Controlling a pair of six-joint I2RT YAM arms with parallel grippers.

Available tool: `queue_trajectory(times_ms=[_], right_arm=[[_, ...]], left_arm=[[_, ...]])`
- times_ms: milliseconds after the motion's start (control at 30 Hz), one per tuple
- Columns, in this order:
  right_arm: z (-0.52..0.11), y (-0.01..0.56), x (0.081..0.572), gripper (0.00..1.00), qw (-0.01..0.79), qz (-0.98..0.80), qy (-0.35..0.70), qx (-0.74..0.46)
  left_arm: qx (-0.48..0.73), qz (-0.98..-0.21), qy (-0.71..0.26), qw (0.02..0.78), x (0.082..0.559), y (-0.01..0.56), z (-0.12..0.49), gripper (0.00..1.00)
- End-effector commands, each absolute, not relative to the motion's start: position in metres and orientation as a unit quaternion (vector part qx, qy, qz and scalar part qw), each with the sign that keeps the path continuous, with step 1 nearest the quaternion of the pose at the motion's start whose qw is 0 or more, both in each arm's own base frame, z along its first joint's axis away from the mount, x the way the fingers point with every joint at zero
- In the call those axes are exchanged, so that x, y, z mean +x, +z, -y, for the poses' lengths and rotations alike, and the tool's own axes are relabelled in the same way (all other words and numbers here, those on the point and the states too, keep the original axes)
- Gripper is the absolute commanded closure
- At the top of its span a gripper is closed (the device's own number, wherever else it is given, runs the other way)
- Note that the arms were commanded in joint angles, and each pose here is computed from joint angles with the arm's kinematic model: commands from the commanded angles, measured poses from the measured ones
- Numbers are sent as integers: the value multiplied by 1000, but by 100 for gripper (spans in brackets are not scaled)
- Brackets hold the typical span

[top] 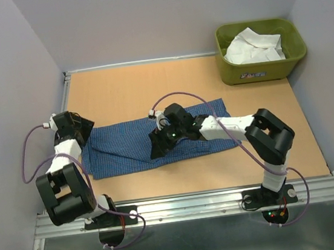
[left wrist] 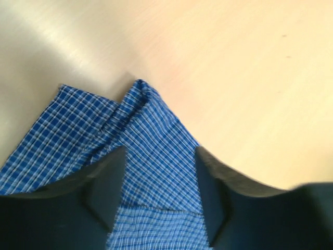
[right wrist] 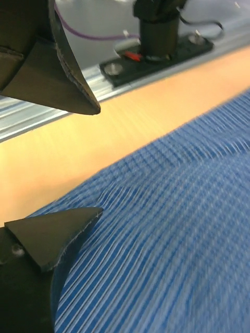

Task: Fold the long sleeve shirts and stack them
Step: Fold the shirt

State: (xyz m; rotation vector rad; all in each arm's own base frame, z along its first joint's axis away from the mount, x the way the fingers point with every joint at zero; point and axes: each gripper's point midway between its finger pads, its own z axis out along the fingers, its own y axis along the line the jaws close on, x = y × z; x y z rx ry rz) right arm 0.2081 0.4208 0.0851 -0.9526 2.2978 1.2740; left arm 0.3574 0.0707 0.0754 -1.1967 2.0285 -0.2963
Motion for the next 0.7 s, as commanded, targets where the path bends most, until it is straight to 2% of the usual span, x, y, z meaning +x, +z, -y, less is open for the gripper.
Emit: queue_trajectory(times_ms=[0, 33, 167, 267, 400, 667], right_arm=[[-369, 113, 271, 21, 296, -847, 307, -317], [-358, 114, 279, 20, 308, -855, 283, -308], [-297, 109, 315, 20, 331, -894, 173, -246], [-250, 99, 333, 20, 336, -916, 100, -194], [-214, 83, 339, 22, 318, -934, 61, -152], [-202, 45, 313, 22, 257, -952, 53, -157]], left_arm=[[-442, -793, -104, 407, 343, 123, -63, 20], [-436, -792, -104, 416, 337, 131, -56, 14], [-441, -794, -86, 409, 310, 129, -42, 5], [-433, -803, -100, 398, 296, 119, -16, 7], [-422, -819, -114, 372, 285, 93, 10, 10], [-403, -856, -101, 308, 290, 44, 37, 12]])
